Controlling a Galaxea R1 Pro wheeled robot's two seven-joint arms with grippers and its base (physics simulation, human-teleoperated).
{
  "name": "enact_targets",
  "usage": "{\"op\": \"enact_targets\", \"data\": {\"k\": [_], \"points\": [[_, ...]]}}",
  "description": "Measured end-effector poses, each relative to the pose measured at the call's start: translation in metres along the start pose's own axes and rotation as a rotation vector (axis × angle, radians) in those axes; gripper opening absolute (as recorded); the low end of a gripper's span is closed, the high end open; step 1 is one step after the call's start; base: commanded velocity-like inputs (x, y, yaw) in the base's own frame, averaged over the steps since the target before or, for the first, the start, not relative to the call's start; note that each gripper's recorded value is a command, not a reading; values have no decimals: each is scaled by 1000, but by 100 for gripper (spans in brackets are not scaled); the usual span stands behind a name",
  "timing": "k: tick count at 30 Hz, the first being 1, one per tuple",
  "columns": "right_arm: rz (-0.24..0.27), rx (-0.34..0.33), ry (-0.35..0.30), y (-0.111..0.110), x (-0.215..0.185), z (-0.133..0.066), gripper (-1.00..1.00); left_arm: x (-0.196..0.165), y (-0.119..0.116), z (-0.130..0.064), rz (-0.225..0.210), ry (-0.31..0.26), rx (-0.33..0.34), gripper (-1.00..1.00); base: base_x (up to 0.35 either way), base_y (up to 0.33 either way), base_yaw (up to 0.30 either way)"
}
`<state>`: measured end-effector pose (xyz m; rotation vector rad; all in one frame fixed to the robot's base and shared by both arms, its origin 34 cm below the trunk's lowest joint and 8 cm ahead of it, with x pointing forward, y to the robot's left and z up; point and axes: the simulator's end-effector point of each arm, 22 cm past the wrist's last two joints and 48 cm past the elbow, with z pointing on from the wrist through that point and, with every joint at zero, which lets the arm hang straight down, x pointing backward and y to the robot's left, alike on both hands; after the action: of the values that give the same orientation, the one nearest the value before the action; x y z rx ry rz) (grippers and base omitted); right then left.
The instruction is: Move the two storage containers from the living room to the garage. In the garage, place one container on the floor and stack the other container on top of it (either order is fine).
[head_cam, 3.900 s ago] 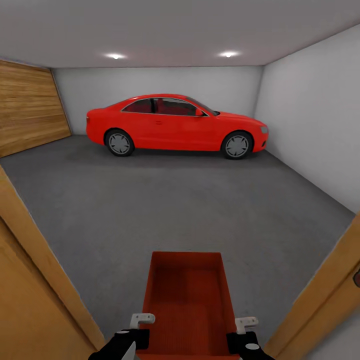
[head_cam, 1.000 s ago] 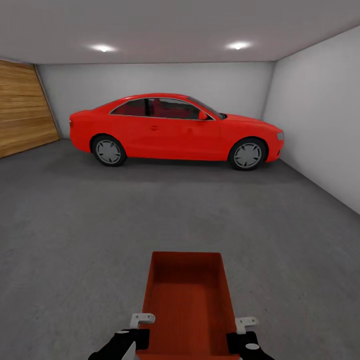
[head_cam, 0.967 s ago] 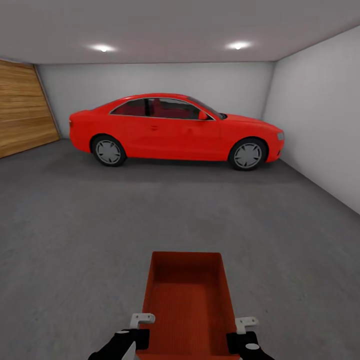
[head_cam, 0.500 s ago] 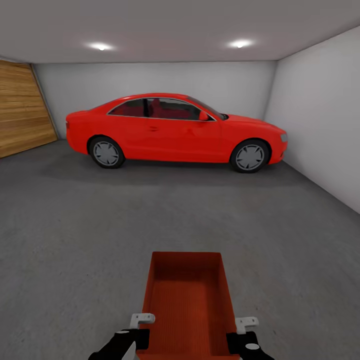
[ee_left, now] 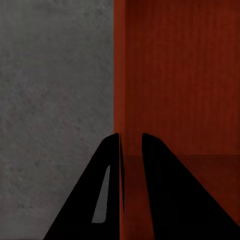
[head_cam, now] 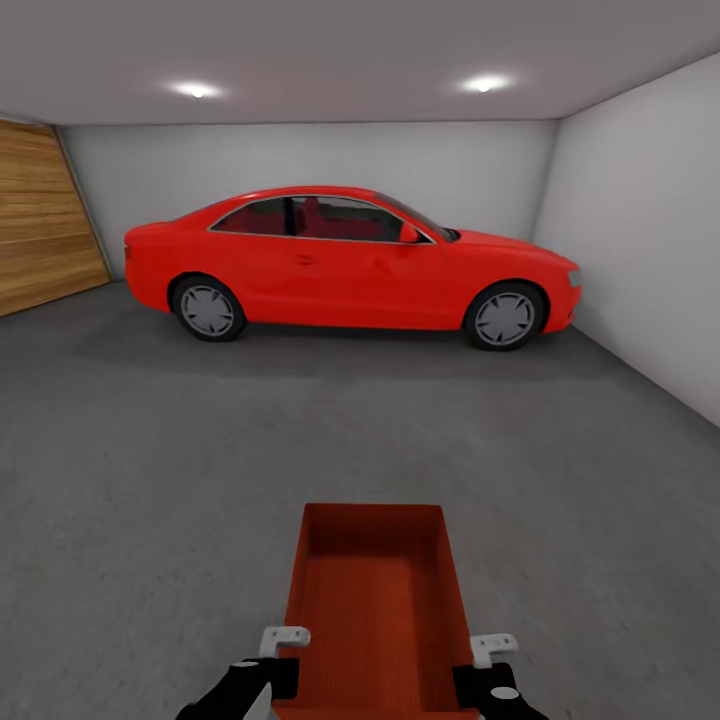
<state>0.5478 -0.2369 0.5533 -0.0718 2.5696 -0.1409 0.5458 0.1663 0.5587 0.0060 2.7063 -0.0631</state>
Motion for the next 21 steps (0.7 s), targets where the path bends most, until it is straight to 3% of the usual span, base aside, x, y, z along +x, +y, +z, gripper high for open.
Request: {"op": "enact_targets", "data": {"k": [21], "points": [[0, 0, 0, 0, 0, 0, -100, 0, 0, 0, 0, 0, 0, -100, 322, 0, 0]]}}
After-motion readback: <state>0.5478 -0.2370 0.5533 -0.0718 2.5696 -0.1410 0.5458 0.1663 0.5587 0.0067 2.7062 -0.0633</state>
